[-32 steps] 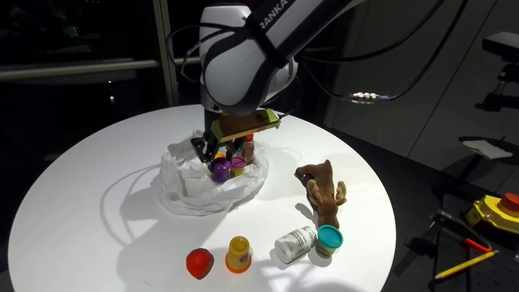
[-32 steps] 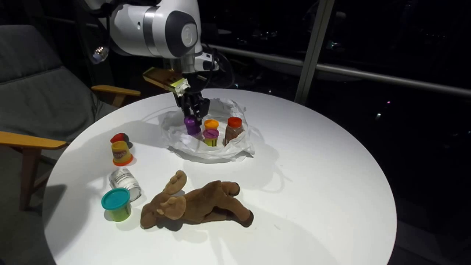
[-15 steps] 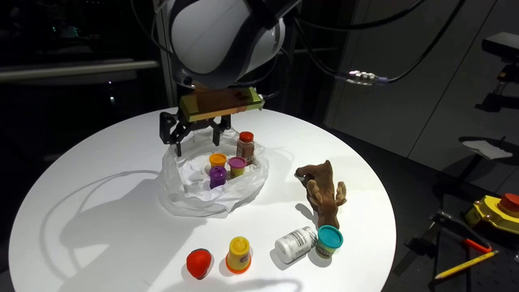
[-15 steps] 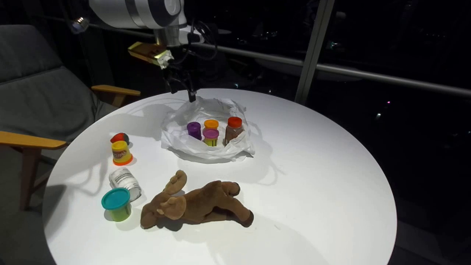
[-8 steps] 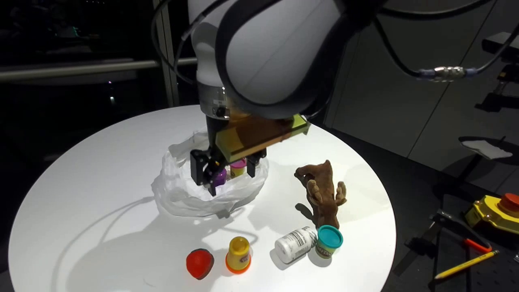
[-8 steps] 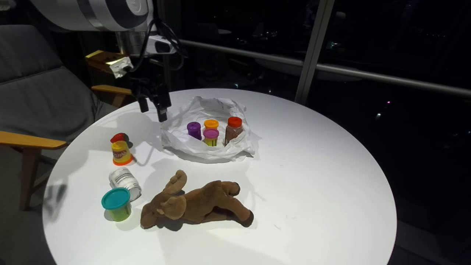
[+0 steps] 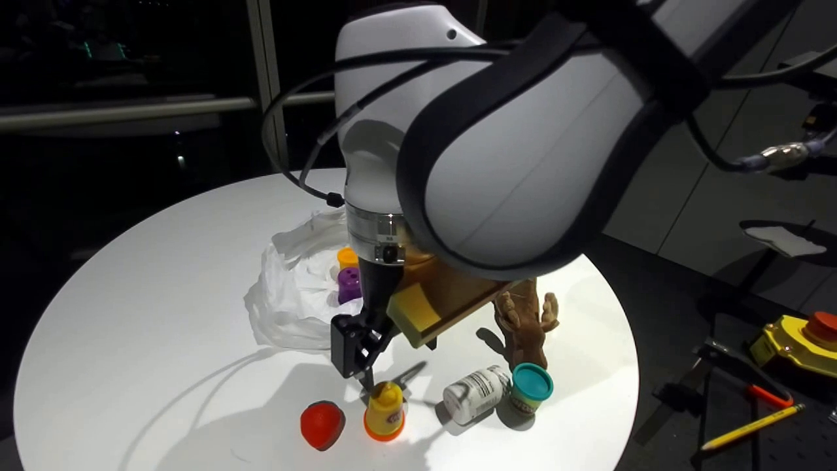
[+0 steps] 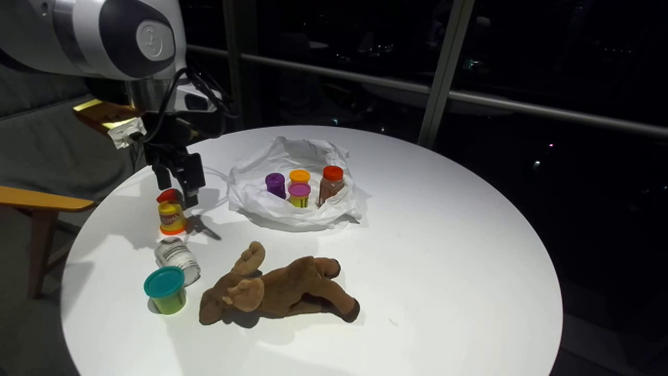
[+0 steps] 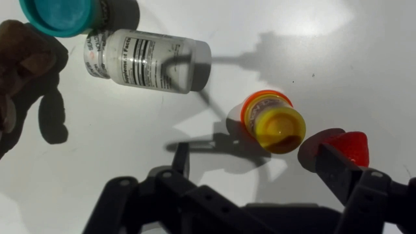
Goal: Put all the objects in the plastic bag
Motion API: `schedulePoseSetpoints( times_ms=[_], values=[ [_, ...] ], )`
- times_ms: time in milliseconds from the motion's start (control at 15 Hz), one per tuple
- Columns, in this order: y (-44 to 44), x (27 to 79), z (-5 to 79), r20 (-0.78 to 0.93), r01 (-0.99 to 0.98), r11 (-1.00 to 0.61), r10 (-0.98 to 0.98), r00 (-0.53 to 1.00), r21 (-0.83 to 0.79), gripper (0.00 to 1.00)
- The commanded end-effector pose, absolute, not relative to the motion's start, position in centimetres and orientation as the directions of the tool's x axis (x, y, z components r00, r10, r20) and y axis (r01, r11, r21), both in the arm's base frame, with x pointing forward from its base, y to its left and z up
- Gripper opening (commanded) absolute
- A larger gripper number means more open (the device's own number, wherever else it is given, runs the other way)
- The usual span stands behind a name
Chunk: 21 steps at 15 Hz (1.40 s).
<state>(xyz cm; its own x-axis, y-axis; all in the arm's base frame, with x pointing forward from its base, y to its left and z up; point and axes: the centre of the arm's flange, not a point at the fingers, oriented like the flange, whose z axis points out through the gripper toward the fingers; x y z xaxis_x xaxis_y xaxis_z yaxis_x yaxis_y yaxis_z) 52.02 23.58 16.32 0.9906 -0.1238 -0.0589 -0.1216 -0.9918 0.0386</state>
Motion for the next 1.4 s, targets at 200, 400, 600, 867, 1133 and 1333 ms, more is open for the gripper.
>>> schedulePoseSetpoints(
  times_ms=[200, 400, 600, 867, 1133, 1333],
  values=[
    [23.7, 50.9, 15.3, -0.098, -0.077, -0.996, -0.073, 0.992, -0.039, 1.00],
    [24.5, 50.9, 15.0, -0.109, -0.058, -0.997, -0.051, 0.993, -0.060, 1.00],
    [24.8, 50.8, 14.1, -0.121, -0.046, -0.997, -0.038, 0.992, -0.059, 1.00],
    [25.2, 51.4, 12.3, -0.086, -0.040, -0.998, -0.036, 0.996, -0.052, 1.00],
    [25.6, 51.8, 11.4, -0.060, -0.039, -0.998, -0.035, 0.998, -0.055, 0.74],
    [25.4, 51.7, 11.9, -0.049, -0.040, -0.999, -0.039, 0.998, -0.028, 0.51]
  ],
)
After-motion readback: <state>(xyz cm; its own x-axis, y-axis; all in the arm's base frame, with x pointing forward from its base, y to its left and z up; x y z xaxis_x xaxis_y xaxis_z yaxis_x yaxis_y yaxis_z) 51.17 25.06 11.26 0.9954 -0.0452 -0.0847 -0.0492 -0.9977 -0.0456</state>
